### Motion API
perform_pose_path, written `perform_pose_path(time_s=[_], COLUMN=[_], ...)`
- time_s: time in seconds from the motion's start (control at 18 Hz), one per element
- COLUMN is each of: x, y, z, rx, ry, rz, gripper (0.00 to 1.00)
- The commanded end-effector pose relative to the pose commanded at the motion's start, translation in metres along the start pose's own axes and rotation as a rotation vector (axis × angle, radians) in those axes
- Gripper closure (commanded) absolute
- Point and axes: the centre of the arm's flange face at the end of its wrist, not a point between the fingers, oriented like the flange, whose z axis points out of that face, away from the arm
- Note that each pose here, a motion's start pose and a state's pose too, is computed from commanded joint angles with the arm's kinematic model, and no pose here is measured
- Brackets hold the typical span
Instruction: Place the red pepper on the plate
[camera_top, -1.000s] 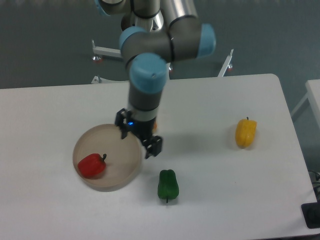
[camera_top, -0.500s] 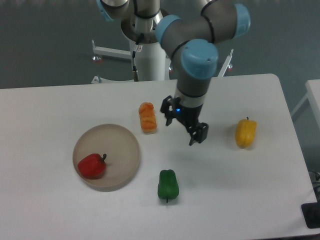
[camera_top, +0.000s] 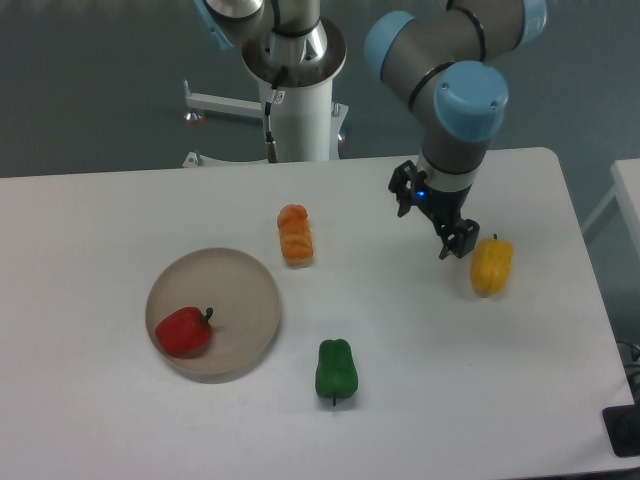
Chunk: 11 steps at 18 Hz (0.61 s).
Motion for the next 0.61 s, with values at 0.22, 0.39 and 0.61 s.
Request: perform_pose_path(time_s=[0.22,0.39,0.61], x=[0.002,0.0015,0.0018], y=[0.0089,0.0104,0.0102], z=[0.0052,0.0052,0.0042], rx=[-0.01,-0.005,-0.004], ry=[0.013,0.013,0.012], rz=[0.046,0.043,0.043], gripper=[0.0,0.0,0.0])
